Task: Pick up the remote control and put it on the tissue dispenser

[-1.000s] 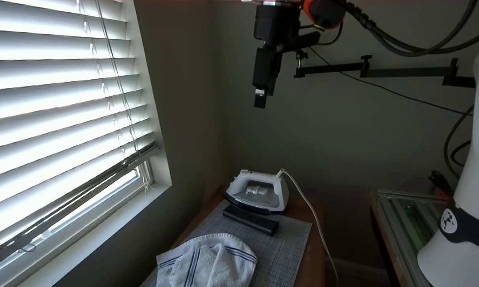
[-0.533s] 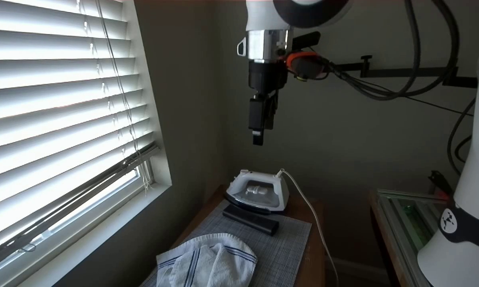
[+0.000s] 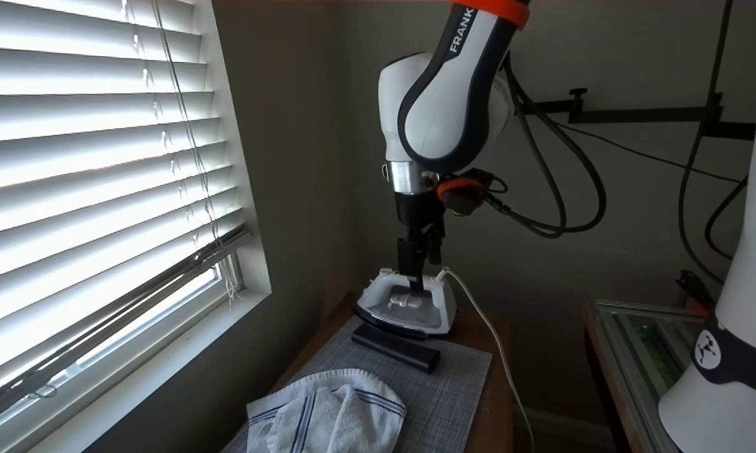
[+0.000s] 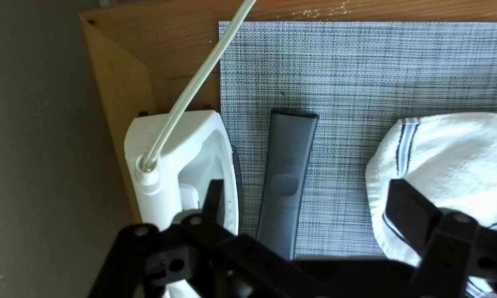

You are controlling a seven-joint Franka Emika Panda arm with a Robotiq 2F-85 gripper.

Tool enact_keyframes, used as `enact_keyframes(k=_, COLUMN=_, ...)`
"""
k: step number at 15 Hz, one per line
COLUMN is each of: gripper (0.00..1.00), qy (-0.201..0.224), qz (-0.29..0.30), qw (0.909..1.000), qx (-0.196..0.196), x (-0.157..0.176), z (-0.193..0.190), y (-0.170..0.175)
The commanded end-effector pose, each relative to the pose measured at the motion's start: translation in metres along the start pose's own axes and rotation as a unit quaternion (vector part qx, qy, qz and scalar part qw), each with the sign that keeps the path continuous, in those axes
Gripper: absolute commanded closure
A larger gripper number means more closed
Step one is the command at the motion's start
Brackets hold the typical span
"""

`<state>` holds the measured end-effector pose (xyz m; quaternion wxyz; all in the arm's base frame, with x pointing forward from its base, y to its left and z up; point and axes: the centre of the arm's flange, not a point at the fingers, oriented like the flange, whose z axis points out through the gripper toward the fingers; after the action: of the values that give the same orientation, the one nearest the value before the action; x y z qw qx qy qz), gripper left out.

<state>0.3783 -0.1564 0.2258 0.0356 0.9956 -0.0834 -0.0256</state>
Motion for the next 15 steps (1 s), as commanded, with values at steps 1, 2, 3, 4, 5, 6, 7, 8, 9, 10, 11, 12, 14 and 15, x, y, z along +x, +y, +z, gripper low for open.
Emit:
enact_keyframes(k=1, gripper=0.0, qy=-0.003, qz=-0.001, qw=1.0, qx=0.0, x=0.0, z=0.003, y=0.0)
enact_keyframes(k=2, gripper=0.0, qy=-0.002, qz=-0.001, qw=1.0, qx=0.0, x=0.001, z=0.002, y=-0.001)
enact_keyframes(k=3, gripper=0.0, qy=0.001, qz=-0.001, qw=1.0, qx=0.0, x=0.0, z=-0.001, y=-0.001)
enact_keyframes(k=4, gripper=0.0, qy=0.004, qz=-0.001, qw=1.0, qx=0.0, x=0.0, z=-0.004, y=-0.001)
enact_keyframes(k=5, gripper=0.0, qy=0.006, qz=-0.001, qw=1.0, qx=0.0, x=0.001, z=-0.005, y=-0.001)
enact_keyframes(k=6, gripper=0.0, qy=0.015, qz=0.001, qw=0.9998, qx=0.013, x=0.007, z=0.004, y=0.0)
enact_keyframes(k=7, gripper=0.0, qy=0.026, qz=0.006, qw=0.9995, qx=0.019, x=0.013, z=0.015, y=-0.001)
enact_keyframes(k=8, gripper=0.0, qy=0.034, qz=0.005, qw=0.999, qx=0.029, x=0.017, z=0.021, y=-0.001)
enact_keyframes(k=9, gripper=0.0, qy=0.04, qz=0.007, qw=0.9984, qx=0.038, x=0.023, z=0.031, y=-0.003)
enact_keyframes(k=10, gripper=0.0, qy=0.043, qz=0.011, qw=0.9982, qx=0.04, x=0.026, z=0.038, y=-0.004)
enact_keyframes(k=11, gripper=0.0, qy=0.048, qz=0.01, qw=0.9979, qx=0.042, x=0.028, z=0.047, y=-0.007)
enact_keyframes(k=12, gripper=0.0, qy=0.045, qz=0.009, qw=0.998, qx=0.042, x=0.031, z=0.054, y=-0.01)
enact_keyframes(k=14, gripper=0.0, qy=0.04, qz=0.001, qw=0.9988, qx=0.029, x=0.037, z=0.072, y=-0.012)
enact_keyframes(k=15, gripper=0.0, qy=0.03, qz=-0.015, qw=0.9991, qx=0.024, x=0.041, z=0.081, y=-0.011)
